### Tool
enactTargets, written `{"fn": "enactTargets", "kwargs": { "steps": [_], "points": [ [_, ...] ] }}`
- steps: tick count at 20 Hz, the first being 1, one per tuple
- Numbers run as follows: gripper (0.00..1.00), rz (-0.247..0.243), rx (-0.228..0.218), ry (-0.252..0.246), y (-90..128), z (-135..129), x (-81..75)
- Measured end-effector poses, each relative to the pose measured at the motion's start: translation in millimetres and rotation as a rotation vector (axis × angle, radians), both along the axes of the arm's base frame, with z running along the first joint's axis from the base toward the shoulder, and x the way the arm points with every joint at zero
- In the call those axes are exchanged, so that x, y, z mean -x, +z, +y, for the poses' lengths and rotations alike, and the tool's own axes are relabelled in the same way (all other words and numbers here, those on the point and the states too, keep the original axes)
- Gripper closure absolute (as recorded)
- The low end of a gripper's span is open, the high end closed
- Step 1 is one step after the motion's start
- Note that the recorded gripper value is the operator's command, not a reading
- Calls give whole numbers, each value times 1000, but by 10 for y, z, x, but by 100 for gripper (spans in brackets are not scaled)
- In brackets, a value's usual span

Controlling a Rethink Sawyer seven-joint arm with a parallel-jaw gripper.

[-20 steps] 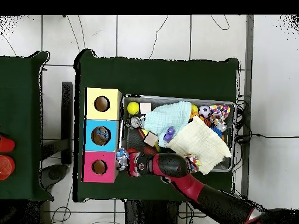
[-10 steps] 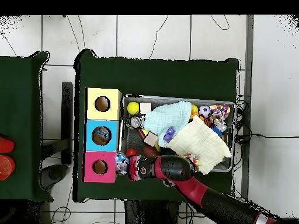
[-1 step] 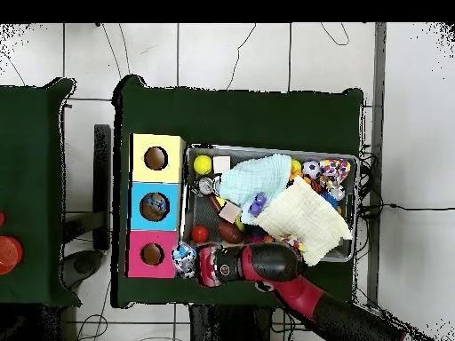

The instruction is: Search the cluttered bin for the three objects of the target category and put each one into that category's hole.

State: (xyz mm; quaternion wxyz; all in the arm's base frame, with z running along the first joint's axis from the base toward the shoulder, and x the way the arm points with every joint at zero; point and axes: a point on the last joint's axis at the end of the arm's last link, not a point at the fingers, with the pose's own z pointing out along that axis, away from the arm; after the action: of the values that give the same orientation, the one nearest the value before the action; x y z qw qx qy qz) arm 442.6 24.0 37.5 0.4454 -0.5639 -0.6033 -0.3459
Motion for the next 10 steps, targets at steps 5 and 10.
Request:
{"fn": "enactTargets", "kwargs": {
  "steps": [5, 10],
  "points": [
    [0, 5, -11, 2, -8, 39, 15],
    [0, 11, -25, 13, -42, 171, 32]
  ]
}}
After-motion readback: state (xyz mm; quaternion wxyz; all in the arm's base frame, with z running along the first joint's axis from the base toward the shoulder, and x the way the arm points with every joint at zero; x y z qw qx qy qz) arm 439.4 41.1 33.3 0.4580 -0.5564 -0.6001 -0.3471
